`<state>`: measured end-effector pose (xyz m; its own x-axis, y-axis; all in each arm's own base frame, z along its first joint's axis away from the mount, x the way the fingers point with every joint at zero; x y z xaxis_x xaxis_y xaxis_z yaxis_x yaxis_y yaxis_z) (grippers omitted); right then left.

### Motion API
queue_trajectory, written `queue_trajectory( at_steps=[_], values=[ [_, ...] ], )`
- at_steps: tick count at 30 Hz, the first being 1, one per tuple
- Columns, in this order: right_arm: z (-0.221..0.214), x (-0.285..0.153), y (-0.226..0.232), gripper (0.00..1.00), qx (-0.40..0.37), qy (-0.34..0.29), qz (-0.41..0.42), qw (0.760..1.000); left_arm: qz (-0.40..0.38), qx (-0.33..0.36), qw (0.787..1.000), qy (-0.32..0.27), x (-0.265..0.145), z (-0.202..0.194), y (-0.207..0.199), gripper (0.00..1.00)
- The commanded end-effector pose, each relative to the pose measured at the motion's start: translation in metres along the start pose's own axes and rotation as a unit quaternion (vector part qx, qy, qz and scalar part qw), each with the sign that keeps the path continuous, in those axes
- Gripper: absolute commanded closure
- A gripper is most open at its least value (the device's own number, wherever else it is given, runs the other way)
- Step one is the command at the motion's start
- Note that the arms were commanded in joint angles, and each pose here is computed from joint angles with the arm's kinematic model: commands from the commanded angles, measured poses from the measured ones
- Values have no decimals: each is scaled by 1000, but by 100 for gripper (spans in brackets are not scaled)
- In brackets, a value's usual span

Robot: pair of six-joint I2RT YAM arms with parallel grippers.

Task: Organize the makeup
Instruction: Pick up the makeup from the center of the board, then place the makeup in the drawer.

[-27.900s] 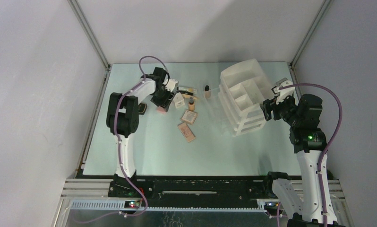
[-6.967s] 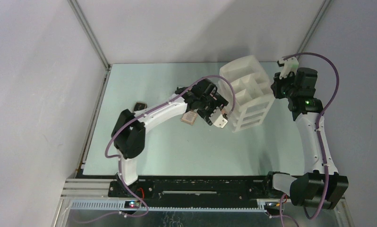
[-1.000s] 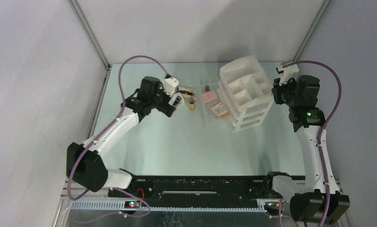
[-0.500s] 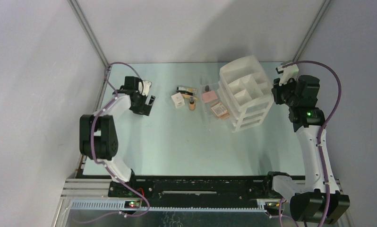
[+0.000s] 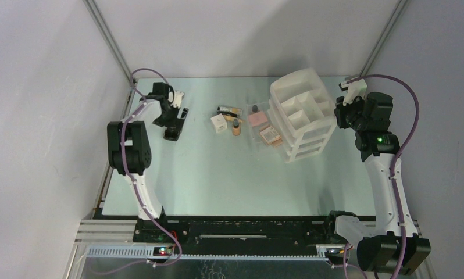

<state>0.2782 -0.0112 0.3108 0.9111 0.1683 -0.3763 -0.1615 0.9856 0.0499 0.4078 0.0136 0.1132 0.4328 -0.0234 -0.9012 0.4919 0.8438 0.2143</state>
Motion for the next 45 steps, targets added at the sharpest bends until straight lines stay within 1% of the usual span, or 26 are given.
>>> queue_trajectory(
  at_steps=[1,11,13,15,19,21,23,25,28,31,35,38,42,45],
  values=[
    [1,0,1,75,-8,-2,3,1000,-13,-5,1000,4,-1,2,12,9],
    [1,0,1,75,-9,-1,4,1000,-37,-9,999,23,13,-10,8,21],
    [1,0,1,75,-9,-2,4,1000,-41,-10,999,24,14,-10,8,26],
    [1,0,1,75,-9,-2,4,1000,-46,-10,999,18,11,-9,7,34],
    [1,0,1,75,-8,-2,4,1000,-54,-6,998,-15,-11,-1,5,51],
    [1,0,1,75,-8,-2,4,1000,-64,1,997,-49,-30,6,0,54],
    [1,0,1,75,-8,-2,5,1000,-72,11,993,-88,-53,13,-8,55],
    [1,0,1,75,-8,-2,5,1000,-74,31,989,-123,-77,22,-20,55],
    [2,0,2,75,-9,-3,6,1000,-74,85,979,-170,-112,41,-51,55],
    [2,-1,2,75,-9,-4,7,1000,-85,137,965,-206,-137,58,-86,54],
    [2,-2,3,75,-9,-5,7,1000,-109,202,942,-245,-162,86,-136,53],
    [2,-2,3,75,-9,-6,9,1000,-130,238,925,-265,-171,107,-171,52],
    [3,-3,3,75,-7,-7,10,1000,-163,268,907,-281,-177,136,-215,52],
    [2,-2,3,75,-6,-6,11,1000,-181,274,900,-286,-175,155,-238,52]
  ],
)
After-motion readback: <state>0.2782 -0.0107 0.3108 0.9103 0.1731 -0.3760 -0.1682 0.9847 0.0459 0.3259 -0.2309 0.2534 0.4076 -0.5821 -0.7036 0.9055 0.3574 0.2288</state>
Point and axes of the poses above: each gripper's point midway between its finger pads, its own x axis out along the fingers, its own y axis along the line the jaws close on, z = x × y, the point moved 7 cm from there along -x, back along the fingers, and after that the axes turned 15 degrees about x, right-handed, at the moved point
